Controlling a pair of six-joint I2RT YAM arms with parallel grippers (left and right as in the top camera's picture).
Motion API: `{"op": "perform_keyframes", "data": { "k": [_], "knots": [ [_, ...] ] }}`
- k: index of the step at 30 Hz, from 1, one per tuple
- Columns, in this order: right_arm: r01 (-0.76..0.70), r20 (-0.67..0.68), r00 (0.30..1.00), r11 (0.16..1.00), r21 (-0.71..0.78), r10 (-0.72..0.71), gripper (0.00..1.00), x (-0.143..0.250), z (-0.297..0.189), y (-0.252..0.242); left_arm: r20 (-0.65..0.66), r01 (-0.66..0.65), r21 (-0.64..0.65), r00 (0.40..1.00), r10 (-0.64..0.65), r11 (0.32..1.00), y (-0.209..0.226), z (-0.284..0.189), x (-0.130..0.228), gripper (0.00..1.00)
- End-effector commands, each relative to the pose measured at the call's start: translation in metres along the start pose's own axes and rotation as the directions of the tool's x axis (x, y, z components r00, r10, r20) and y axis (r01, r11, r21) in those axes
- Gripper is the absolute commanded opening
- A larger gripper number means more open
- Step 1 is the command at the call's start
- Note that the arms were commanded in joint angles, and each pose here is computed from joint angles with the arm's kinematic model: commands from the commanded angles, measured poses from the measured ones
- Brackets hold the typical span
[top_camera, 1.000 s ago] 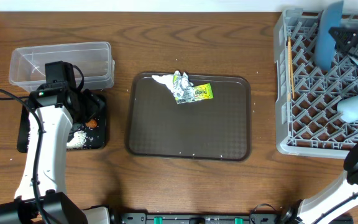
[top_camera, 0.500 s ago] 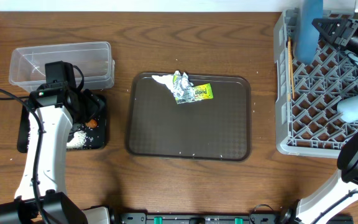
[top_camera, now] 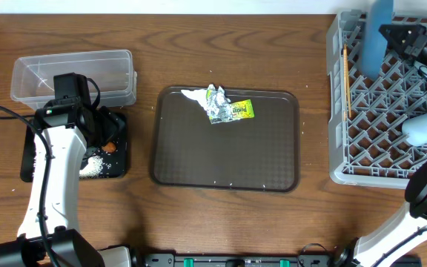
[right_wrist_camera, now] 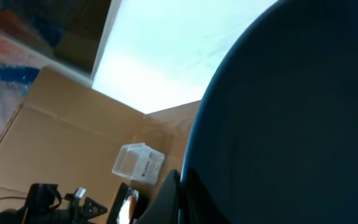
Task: Sort waste into correct bins and load items into the dishwasher rack
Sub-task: 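Lower the plate upright into the rack and open the right gripper, then raise the right gripper out of the rack toward the tray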
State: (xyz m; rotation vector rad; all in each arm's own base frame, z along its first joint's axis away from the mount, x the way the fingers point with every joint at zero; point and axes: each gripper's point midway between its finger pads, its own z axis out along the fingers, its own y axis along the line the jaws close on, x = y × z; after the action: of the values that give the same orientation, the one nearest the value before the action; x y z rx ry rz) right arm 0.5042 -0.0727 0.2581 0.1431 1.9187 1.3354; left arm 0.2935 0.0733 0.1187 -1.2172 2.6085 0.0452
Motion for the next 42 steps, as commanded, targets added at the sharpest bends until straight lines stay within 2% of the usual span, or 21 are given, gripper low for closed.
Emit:
{"op": "perform_keyframes", "data": {
  "k": [1,8,15,19,23,26,30,33,36,37,39,42],
  "knots": [
    [-0.036,0.032,0.999,0.995,0.096,0.033,0.04,0.0,-0.008,-0.03,0.026,0.014,-0.01,1.0,-0.013,1.0,0.003,-0.006,-0.005,0.98],
    [-0.105,0.053,0.994,0.958,0.267,0.094,0.06,0.011,-0.023,-0.066,0.026,0.014,-0.01,1.0,-0.013,1.0,0.003,-0.006,-0.005,0.98],
    [-0.13,0.099,0.99,0.936,0.326,0.102,0.13,-0.001,-0.045,-0.069,0.026,0.014,-0.01,1.0,-0.013,1.0,0.003,-0.006,-0.005,0.98],
    [-0.17,0.129,0.984,0.87,0.463,0.124,0.15,-0.006,-0.065,-0.073,0.026,0.014,-0.01,1.0,-0.013,1.0,0.003,-0.006,-0.005,0.98],
    [-0.187,0.126,0.982,0.765,0.617,0.139,0.16,-0.004,-0.086,-0.077,0.026,0.014,-0.01,1.0,-0.013,1.0,0.003,-0.006,-0.005,0.98],
    [-0.203,0.12,0.979,0.72,0.664,0.165,0.15,0.0,-0.095,-0.073,0.026,0.014,-0.01,1.0,-0.013,1.0,0.003,-0.005,-0.005,0.98],
    [-0.196,0.101,0.98,0.715,0.671,0.174,0.17,-0.001,-0.098,-0.053,0.026,0.014,-0.01,1.0,-0.013,1.0,0.003,-0.006,-0.005,0.98],
    [-0.182,0.091,0.982,0.719,0.671,0.163,0.28,-0.002,-0.1,-0.035,0.026,0.014,-0.01,1.0,-0.013,1.0,0.003,-0.006,-0.005,0.98],
    [-0.156,0.076,0.987,0.727,0.669,0.142,0.49,-0.001,-0.099,-0.018,0.026,0.014,-0.01,1.0,-0.013,1.0,0.003,-0.006,-0.005,0.98],
    [-0.152,0.074,0.988,0.729,0.668,0.139,0.53,-0.001,-0.098,-0.014,0.026,0.014,-0.01,1.0,-0.013,1.0,0.003,-0.006,-0.005,0.98],
    [-0.141,0.066,0.989,0.734,0.664,0.13,0.57,0.001,-0.096,-0.002,0.026,0.014,-0.01,1.0,-0.013,1.0,0.003,-0.006,-0.005,0.98],
    [-0.121,0.052,0.992,0.736,0.666,0.116,0.57,0.005,-0.092,0.013,0.026,0.014,-0.01,1.0,-0.013,1.0,0.003,-0.006,-0.005,0.98]
  ]
}}
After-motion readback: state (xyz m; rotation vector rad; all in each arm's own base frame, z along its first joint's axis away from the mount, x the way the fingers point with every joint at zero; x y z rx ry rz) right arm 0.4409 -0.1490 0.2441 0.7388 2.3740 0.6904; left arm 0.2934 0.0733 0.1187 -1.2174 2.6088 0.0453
